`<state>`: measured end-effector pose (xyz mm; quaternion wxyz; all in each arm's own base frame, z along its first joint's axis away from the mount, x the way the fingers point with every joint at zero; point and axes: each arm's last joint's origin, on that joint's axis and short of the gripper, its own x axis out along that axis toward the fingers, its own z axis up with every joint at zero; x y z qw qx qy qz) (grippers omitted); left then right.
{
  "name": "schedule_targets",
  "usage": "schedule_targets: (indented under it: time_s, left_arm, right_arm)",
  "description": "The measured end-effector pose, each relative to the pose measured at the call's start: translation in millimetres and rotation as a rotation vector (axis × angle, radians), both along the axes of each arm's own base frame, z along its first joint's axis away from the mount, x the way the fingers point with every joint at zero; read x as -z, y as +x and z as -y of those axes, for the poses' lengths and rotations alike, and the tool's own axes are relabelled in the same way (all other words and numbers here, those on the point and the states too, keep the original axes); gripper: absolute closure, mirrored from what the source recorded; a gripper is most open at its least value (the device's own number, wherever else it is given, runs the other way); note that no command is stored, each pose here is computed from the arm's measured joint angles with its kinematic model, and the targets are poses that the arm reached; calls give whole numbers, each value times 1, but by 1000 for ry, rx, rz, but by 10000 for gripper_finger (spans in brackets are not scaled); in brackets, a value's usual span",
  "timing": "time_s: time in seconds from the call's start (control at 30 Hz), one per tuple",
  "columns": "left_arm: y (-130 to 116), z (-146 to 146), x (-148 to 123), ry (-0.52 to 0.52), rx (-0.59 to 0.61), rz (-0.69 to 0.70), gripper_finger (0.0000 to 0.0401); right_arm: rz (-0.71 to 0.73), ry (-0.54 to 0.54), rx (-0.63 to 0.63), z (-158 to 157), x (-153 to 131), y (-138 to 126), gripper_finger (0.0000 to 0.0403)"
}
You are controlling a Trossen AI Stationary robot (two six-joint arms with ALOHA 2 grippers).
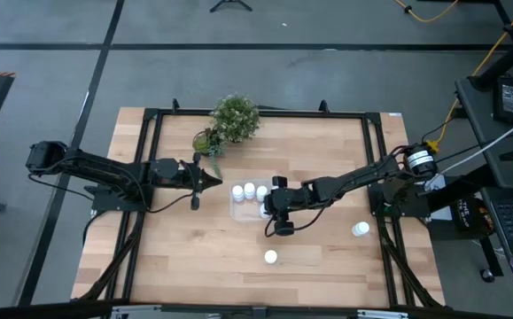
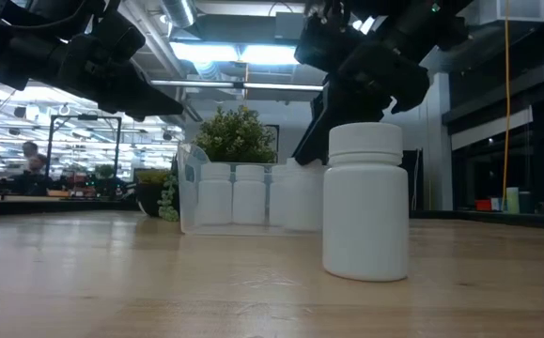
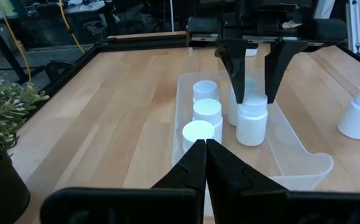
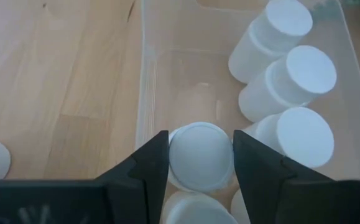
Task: Pick and place pill bottles into a basket
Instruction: Put the top pill bottle into the bin
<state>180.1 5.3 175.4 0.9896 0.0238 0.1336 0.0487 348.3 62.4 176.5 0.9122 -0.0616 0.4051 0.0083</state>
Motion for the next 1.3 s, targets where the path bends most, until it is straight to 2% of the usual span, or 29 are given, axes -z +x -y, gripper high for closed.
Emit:
schedule_targets:
  time_s: [0.43, 0.9, 1.13, 1.3]
  left_arm:
    - [0, 0, 0, 0, 2, -1, 397]
    - [0, 0, 0, 0, 2, -1, 395]
    - [0, 0, 0, 0, 2, 0, 398]
    - [0, 0, 0, -3, 2, -3, 395]
  right_arm:
    - [1, 0, -1, 0, 0, 0, 217]
    - [20, 2, -2, 0, 0, 2, 236]
    - [21, -11, 5, -1, 7, 6, 258]
    - [18, -9, 4, -1, 5, 5, 253]
